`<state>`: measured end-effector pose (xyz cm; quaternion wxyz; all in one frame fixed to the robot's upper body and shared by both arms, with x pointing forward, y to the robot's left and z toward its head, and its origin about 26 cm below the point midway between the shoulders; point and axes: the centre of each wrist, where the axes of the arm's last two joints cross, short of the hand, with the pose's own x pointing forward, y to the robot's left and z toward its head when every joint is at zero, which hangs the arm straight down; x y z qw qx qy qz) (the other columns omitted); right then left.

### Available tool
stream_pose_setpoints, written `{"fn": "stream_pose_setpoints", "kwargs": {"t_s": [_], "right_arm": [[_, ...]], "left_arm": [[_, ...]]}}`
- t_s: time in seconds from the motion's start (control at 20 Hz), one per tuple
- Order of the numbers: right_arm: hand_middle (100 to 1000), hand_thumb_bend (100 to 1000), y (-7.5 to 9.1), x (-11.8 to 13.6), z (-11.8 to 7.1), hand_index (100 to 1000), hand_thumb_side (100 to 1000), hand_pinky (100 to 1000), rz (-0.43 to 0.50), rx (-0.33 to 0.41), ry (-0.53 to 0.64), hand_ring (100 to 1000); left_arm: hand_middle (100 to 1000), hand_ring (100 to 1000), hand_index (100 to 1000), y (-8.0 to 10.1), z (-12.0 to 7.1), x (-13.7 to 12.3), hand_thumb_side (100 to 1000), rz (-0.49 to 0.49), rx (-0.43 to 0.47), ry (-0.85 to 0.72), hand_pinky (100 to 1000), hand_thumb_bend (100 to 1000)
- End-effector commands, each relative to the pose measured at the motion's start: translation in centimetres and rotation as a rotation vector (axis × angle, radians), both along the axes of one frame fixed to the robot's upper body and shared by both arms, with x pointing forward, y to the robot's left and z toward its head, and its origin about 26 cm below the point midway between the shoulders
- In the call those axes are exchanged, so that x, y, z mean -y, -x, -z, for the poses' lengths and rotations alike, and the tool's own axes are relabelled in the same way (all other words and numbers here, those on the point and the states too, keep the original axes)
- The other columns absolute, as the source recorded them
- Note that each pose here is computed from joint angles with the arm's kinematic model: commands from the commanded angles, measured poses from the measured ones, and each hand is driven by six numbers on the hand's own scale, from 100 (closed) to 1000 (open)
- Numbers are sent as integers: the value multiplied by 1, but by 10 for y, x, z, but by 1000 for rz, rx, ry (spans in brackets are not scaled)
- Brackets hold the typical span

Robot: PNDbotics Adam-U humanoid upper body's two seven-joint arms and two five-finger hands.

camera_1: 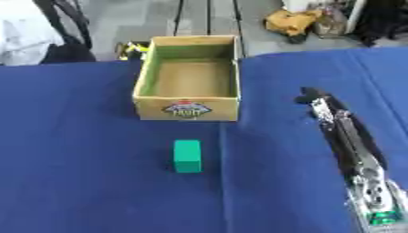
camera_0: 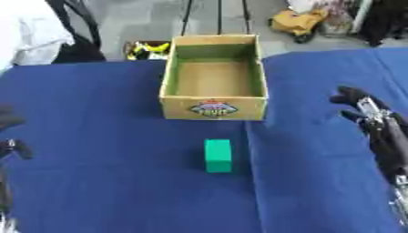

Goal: Pick up objects on the table and place them in the box.

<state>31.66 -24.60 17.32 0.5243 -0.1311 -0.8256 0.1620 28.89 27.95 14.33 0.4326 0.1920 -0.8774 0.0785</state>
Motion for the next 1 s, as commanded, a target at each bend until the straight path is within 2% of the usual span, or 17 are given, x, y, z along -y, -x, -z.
{"fn": "stream_pose_setpoints", "kwargs": {"t_s": [0.05, 0.7, 0.85, 1.0], "right_arm": [[759, 100, 2, 1, -9, 900, 1000, 929, -10, 31, 19, 979], [766, 100, 1, 2, -15, 900, 1000, 928, -11, 51, 45, 984], [771, 100, -1, 2, -29, 896, 1000, 913, 1, 106, 98, 977], [782, 100, -3, -3, -53, 890, 1000, 890, -12, 196, 193, 961]], "left_arm": [[661, 672, 821, 1, -8, 0, 892, 10, 27, -19, 242, 143], [663, 673, 822, 0, -8, 1, 894, 14, 27, -18, 241, 142], [664, 673, 822, 0, -8, 1, 894, 16, 26, -19, 241, 142], [664, 674, 822, 0, -7, 2, 895, 21, 22, -21, 241, 141]]}}
